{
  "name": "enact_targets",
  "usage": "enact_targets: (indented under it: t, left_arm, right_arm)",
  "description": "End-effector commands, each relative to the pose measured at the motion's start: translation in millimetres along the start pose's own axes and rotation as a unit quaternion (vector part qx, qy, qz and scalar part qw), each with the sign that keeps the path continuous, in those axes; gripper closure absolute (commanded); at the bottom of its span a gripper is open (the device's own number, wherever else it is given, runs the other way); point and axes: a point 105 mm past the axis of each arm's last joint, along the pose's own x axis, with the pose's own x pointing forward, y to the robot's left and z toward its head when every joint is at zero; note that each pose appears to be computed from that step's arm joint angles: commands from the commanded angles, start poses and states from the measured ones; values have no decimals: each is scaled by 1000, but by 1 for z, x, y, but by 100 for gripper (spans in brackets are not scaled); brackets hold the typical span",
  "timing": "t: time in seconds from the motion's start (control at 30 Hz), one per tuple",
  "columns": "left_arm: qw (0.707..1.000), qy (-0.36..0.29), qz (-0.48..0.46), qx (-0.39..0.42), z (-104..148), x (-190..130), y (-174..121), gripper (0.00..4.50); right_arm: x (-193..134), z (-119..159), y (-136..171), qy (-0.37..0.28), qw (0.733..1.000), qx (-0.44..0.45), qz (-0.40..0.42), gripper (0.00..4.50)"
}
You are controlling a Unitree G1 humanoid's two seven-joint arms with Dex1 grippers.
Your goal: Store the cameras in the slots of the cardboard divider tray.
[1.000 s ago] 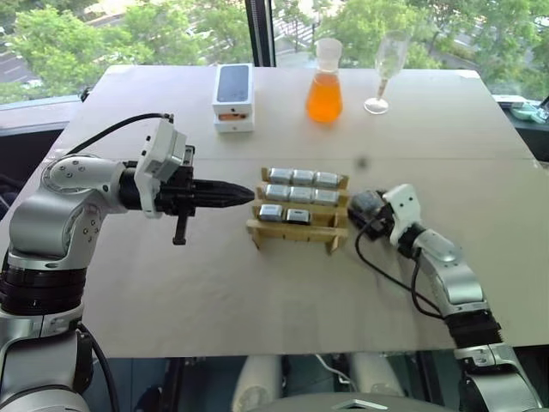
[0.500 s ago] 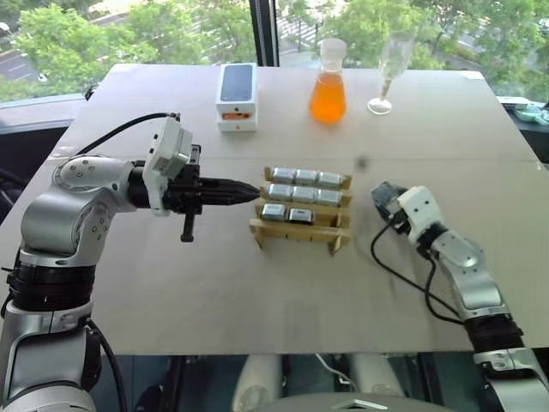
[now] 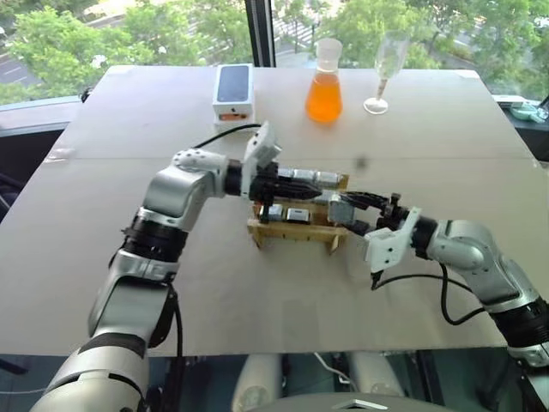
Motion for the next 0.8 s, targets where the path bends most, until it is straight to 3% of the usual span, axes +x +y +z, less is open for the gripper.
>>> enact_targets:
  t: [0.03,0.37,0.8]
  left_arm:
    - [999,17,-31,20,5,-1,-5,450]
    - [999,32,-26,23,0,-2,0,6]
    - [999,27,-29,5,-3,5,3,6]
  right_arm:
    - [5,5,-10,-6,999,-20,-31,255]
    - [7,8,-9,-1,999,-21,-39,255]
    - [15,31,-13,-60,996,-54,-41,255]
